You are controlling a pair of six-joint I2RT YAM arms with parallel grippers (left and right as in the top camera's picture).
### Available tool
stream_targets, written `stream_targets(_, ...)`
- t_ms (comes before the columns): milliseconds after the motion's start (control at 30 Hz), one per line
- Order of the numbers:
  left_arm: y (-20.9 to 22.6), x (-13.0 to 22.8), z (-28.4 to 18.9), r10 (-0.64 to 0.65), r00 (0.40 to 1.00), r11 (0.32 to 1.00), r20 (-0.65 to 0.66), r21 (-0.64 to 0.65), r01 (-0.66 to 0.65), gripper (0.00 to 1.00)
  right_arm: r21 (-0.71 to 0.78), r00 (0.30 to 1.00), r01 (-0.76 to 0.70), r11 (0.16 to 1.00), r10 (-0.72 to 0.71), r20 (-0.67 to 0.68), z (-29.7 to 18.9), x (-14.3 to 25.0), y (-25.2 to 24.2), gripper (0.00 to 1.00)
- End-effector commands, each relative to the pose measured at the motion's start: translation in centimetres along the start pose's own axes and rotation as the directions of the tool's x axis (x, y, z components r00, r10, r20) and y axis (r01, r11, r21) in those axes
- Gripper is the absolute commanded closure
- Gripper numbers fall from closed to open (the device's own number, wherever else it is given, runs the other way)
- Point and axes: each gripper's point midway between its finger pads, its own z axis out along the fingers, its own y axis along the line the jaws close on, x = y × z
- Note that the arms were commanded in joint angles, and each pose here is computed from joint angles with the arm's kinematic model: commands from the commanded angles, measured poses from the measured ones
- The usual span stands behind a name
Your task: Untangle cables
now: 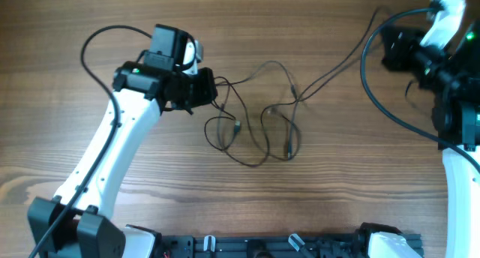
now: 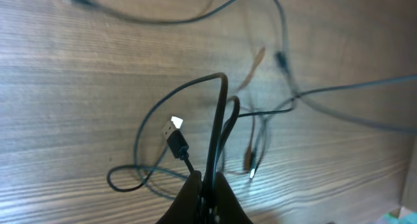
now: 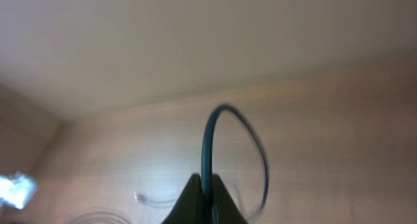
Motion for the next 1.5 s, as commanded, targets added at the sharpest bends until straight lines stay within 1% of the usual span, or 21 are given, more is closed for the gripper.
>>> stream_targets(0,-0.8,1.2,2.0,0.038,0.997,0.999,-0.061,-0.013,-0.038,0.96,-0.214,0.985,-0.024,0.977,0.059,0.160,-2.0,-5.3,5.1,0.96)
stream_targets(100,-1.2,2.2,3.4,0.054,0.993,0.998,-0.106,-0.020,-0.056,0.96,-0.334,0.963,-0.012,0.943,0.101,0.250,-3.4,-8.3,7.5,0.96)
stream_targets(167,-1.4,2.8,4.3,0.064,0.989,0.997,-0.131,-0.024,-0.068,0.96,-0.381,0.962,0.019,0.924,0.088,0.260,-3.9,-8.6,8.6,0.96)
stream_targets(233,-1.6,3.2,5.0,0.073,0.986,0.997,-0.152,-0.027,-0.078,0.96,-0.448,0.976,0.066,0.891,0.036,0.216,-4.2,-7.4,9.9,0.96)
stream_targets(300,-1.9,3.5,5.5,0.084,0.983,0.996,-0.161,-0.024,-0.089,0.96,-0.541,0.989,0.104,0.835,-0.032,0.142,-4.5,-5.4,11.4,0.96)
stream_targets(367,-2.2,3.5,5.8,0.092,0.983,0.995,-0.158,-0.019,-0.096,0.96,-0.588,0.997,0.073,0.806,-0.041,0.068,-4.4,-3.8,11.7,0.96)
stream_targets(433,-2.6,3.4,5.9,0.103,0.984,0.994,-0.148,-0.010,-0.106,0.96,-0.585,1.000,0.008,0.811,-0.011,-0.001,-3.9,-2.6,11.3,0.96)
stream_targets(500,-2.8,3.3,6.0,0.110,0.984,0.994,-0.142,-0.005,-0.111,0.96,-0.513,1.000,-0.013,0.858,0.009,-0.010,-2.9,-2.2,9.8,0.96)
stream_targets(533,-2.8,3.3,5.9,0.109,0.984,0.994,-0.143,-0.005,-0.111,0.96,-0.435,0.999,-0.045,0.900,0.045,-0.010,-2.1,-2.2,8.3,0.96)
stream_targets(600,-2.6,3.4,5.9,0.106,0.983,0.994,-0.147,-0.012,-0.109,0.96,-0.286,0.996,-0.084,0.955,0.087,-0.003,-1.0,-1.9,5.5,0.96)
stream_targets(633,-2.3,3.4,5.9,0.103,0.983,0.994,-0.149,-0.025,-0.108,0.96,-0.185,0.996,-0.093,0.978,0.094,-0.003,-0.3,-1.4,3.6,0.96)
stream_targets(767,-2.0,3.5,5.9,0.100,0.983,0.993,-0.151,-0.044,-0.108,0.96,0.083,0.992,-0.098,0.992,0.104,-0.072,1.3,1.4,-2.0,0.96)
stream_targets(900,-2.0,3.5,5.9,0.100,0.983,0.993,-0.151,-0.044,-0.108,0.96,0.115,0.986,-0.112,0.987,0.125,-0.110,2.8,2.5,-3.4,0.96)
stream_targets(1000,-1.9,3.6,5.9,0.099,0.983,0.993,-0.155,-0.046,-0.107,0.96,0.083,0.997,-0.073,0.994,0.075,-0.024,3.1,0.2,-3.0,0.96)
stream_targets(1067,-1.9,3.7,5.9,0.097,0.983,0.993,-0.159,-0.049,-0.106,0.96,0.047,0.996,-0.019,0.999,0.015,0.086,2.7,-2.7,-2.0,0.96)
stream_targets(1133,-1.8,3.7,5.9,0.097,0.982,0.993,-0.160,-0.049,-0.106,0.96,0.010,0.975,0.024,1.000,-0.026,0.220,1.5,-6.1,-0.5,0.96)
stream_targets(1200,-1.9,3.7,5.9,0.097,0.982,0.993,-0.160,-0.049,-0.106,0.96,0.007,0.933,0.072,0.997,-0.070,0.353,-0.1,-9.4,0.4,0.96)
stream_targets(1267,-1.8,3.8,5.8,0.096,0.982,0.993,-0.163,-0.050,-0.105,0.96,0.049,0.873,0.051,0.998,-0.068,0.483,-2.1,-12.5,0.1,0.96)
stream_targets(1333,-1.8,3.8,5.8,0.095,0.982,0.993,-0.164,-0.051,-0.105,0.96,0.090,0.823,0.054,0.994,-0.095,0.560,-3.7,-14.4,-0.4,0.96)
stream_targets(1400,-1.8,3.8,5.8,0.095,0.982,0.993,-0.163,-0.051,-0.105,0.96,0.158,0.798,0.014,0.987,-0.107,0.593,-4.8,-15.2,-2.1,0.96)
stream_targets(1467,-1.8,3.8,5.8,0.095,0.982,0.993,-0.164,-0.051,-0.105,0.96,0.265,0.804,-0.072,0.961,-0.101,0.586,-5.5,-14.8,-5.4,0.96)
